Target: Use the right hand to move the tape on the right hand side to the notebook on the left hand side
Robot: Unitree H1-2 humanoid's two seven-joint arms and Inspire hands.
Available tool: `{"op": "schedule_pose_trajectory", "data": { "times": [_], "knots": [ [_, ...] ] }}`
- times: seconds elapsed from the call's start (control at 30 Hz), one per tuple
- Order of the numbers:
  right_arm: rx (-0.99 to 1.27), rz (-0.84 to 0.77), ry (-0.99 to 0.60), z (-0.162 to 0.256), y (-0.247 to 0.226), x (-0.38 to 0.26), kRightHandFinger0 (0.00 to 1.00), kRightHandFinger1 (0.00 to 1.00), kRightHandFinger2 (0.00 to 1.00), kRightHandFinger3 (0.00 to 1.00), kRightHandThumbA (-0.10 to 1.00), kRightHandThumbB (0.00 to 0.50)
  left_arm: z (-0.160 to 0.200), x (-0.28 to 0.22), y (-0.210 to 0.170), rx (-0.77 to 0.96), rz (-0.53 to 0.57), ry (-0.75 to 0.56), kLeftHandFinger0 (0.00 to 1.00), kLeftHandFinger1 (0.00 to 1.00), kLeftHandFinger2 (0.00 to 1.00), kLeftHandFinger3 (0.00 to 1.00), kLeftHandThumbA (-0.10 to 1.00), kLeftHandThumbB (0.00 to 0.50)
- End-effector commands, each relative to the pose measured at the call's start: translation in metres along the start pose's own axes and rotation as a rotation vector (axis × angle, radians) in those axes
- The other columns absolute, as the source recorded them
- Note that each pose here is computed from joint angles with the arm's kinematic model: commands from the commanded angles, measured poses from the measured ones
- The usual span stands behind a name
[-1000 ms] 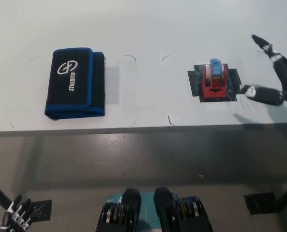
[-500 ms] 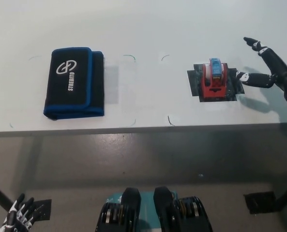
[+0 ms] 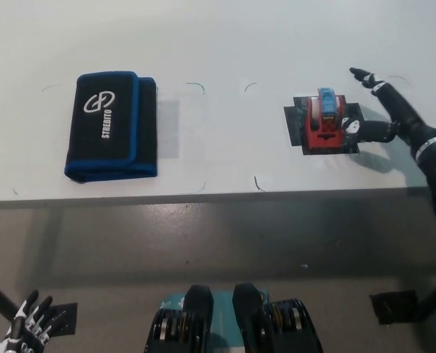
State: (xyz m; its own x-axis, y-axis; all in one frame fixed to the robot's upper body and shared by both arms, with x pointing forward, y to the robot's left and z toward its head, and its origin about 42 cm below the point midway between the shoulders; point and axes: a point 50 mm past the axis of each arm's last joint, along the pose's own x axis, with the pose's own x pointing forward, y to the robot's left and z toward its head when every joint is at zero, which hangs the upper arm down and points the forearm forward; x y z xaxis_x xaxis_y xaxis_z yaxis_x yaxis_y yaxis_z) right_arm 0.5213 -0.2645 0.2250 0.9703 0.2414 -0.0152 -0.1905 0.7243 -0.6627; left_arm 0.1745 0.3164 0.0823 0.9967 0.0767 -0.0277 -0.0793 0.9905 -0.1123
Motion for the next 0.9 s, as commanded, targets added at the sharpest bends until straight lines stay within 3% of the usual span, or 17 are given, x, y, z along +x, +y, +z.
{"op": "schedule_pose_trajectory", "data": {
  "times": [0.0, 0.2, 0.33, 0.57, 0.7, 0.77, 0.87],
  "knots": [
    [0.001, -0.028, -0.045, 0.009, 0.003, 0.005, 1.00, 1.00, 1.00, 1.00, 0.62, 0.169, 0.008, 0.002, 0.002, 0.018, -0.026, -0.030, 1.00, 1.00, 1.00, 1.00, 0.88, 0.275],
    [0.013, 0.019, -0.076, 0.014, 0.031, 0.013, 1.00, 1.00, 1.00, 1.00, 0.66, 0.173, 0.008, 0.002, 0.000, 0.014, -0.025, -0.030, 1.00, 1.00, 1.00, 1.00, 0.88, 0.265],
    [0.062, 0.030, -0.083, 0.016, 0.046, 0.018, 1.00, 1.00, 1.00, 1.00, 0.66, 0.213, 0.009, 0.001, -0.001, 0.013, -0.018, -0.034, 1.00, 1.00, 1.00, 1.00, 0.89, 0.261],
    [0.103, 0.036, -0.081, 0.020, 0.065, 0.026, 1.00, 1.00, 1.00, 1.00, 0.69, 0.234, 0.010, 0.001, 0.002, 0.011, -0.013, -0.042, 1.00, 1.00, 1.00, 1.00, 0.88, 0.252],
    [0.126, 0.035, -0.081, 0.029, 0.074, 0.033, 1.00, 1.00, 1.00, 1.00, 0.67, 0.217, 0.012, 0.000, 0.004, 0.011, -0.010, -0.045, 1.00, 1.00, 1.00, 1.00, 0.89, 0.248],
    [0.123, 0.045, -0.094, 0.052, 0.083, 0.046, 1.00, 1.00, 1.00, 1.00, 0.73, 0.229, 0.010, 0.002, 0.000, 0.002, -0.017, -0.049, 1.00, 1.00, 1.00, 1.00, 0.88, 0.258],
    [0.144, 0.053, -0.125, 0.075, 0.092, 0.056, 1.00, 1.00, 1.00, 1.00, 0.67, 0.195, 0.009, 0.002, -0.002, 0.002, -0.023, -0.047, 1.00, 1.00, 1.00, 1.00, 0.90, 0.261]
  ]
}}
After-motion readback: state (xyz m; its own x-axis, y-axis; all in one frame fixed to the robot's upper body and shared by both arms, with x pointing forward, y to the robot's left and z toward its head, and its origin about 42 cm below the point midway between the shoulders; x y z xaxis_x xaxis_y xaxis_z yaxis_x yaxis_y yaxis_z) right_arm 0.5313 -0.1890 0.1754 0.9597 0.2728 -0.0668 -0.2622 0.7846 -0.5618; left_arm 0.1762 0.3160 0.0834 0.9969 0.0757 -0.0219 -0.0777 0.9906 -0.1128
